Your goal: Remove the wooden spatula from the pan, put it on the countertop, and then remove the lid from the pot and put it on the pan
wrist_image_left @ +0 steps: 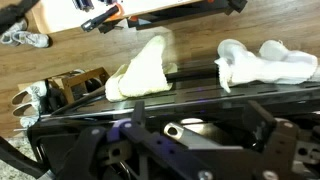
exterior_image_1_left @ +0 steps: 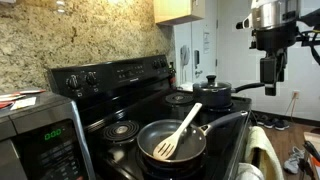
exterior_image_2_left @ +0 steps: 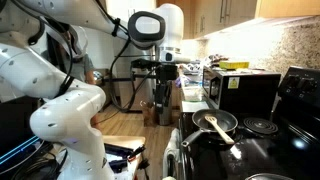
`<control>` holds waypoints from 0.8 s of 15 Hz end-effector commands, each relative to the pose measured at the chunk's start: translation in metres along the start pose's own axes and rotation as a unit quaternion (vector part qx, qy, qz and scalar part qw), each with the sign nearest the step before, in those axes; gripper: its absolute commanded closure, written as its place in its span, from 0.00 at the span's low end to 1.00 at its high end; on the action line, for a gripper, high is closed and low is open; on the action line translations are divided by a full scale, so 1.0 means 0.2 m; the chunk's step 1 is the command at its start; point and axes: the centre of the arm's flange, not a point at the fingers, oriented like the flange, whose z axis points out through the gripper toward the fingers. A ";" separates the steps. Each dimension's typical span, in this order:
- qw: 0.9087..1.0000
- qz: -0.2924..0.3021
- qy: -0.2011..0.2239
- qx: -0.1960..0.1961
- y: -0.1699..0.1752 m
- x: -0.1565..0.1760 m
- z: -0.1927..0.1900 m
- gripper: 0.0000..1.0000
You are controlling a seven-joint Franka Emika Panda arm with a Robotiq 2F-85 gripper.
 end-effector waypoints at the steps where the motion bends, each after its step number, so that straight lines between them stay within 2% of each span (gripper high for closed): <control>1: 1.000 0.000 0.000 0.000 0.00 0.00 0.00 0.00; 2: 0.999 -0.027 0.017 0.004 0.06 0.10 -0.03 0.00; 4: 0.997 -0.065 0.039 0.010 0.11 0.19 -0.07 0.00; 6: 0.991 -0.117 0.064 0.032 0.19 0.31 -0.13 0.00; 8: 0.982 -0.159 0.085 0.057 0.24 0.42 -0.18 0.00; 12: 0.959 -0.247 0.106 0.093 0.29 0.67 -0.23 0.00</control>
